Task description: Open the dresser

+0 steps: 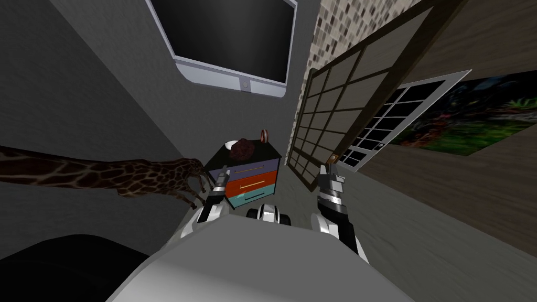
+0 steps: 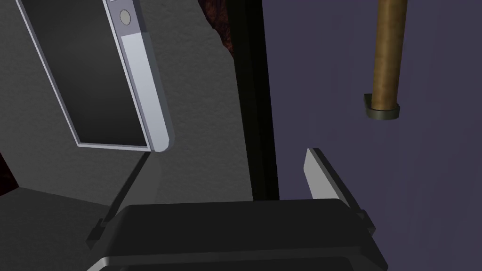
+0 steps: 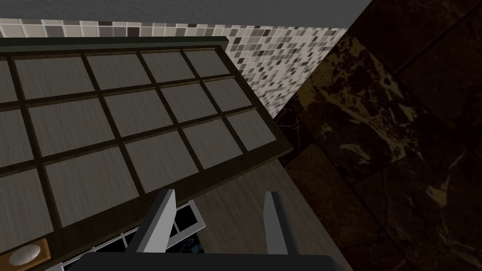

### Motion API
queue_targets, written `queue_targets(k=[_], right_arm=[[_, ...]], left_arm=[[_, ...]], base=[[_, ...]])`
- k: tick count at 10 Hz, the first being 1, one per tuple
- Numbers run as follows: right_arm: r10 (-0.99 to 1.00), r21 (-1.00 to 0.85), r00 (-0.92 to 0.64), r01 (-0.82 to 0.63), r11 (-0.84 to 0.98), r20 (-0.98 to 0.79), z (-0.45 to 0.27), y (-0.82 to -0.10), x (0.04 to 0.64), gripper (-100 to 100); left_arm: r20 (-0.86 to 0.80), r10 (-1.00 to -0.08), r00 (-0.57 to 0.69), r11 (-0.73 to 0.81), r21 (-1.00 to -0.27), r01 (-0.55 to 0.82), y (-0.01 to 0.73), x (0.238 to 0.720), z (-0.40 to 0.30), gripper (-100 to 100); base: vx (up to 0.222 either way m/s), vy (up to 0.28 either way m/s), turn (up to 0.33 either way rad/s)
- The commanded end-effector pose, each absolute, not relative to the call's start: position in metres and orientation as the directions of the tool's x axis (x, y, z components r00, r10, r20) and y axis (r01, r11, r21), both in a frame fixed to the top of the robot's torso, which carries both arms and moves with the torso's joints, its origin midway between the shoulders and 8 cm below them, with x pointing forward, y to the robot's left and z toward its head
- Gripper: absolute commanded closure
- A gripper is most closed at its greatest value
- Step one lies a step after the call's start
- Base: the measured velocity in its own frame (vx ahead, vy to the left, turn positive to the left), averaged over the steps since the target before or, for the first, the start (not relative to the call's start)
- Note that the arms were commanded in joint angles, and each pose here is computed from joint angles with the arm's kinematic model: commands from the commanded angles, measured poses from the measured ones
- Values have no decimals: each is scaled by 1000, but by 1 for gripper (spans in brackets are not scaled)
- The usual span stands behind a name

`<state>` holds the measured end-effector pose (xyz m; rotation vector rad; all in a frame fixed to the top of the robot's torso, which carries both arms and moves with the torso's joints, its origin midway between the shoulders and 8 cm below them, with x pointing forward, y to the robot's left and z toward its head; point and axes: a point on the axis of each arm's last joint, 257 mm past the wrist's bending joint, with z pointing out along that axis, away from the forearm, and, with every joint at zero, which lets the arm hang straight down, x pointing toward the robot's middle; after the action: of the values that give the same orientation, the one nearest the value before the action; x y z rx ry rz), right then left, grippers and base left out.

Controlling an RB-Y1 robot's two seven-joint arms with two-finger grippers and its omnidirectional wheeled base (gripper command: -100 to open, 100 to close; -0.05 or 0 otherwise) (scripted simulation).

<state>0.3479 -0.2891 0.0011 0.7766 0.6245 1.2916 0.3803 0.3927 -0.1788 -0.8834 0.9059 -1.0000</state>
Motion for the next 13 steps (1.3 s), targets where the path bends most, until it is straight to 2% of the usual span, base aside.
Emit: queue_targets(k=[1, 9, 13], right_arm=[[984, 797, 180, -597, 95, 17, 1, -289, 348, 0], [984, 797, 180, -597, 95, 18, 1, -289, 348, 0], [984, 797, 180, -597, 95, 17, 1, -289, 348, 0]], left_arm=[[-198, -940, 279, 273, -925, 264, 399, 377, -201, -100], [-85, -932, 353, 158, -971, 182, 402, 364, -269, -100], [-97, -932, 351, 171, -967, 187, 407, 368, -256, -100]], base=[[40, -43, 36], [25, -79, 55], [36, -3, -6]])
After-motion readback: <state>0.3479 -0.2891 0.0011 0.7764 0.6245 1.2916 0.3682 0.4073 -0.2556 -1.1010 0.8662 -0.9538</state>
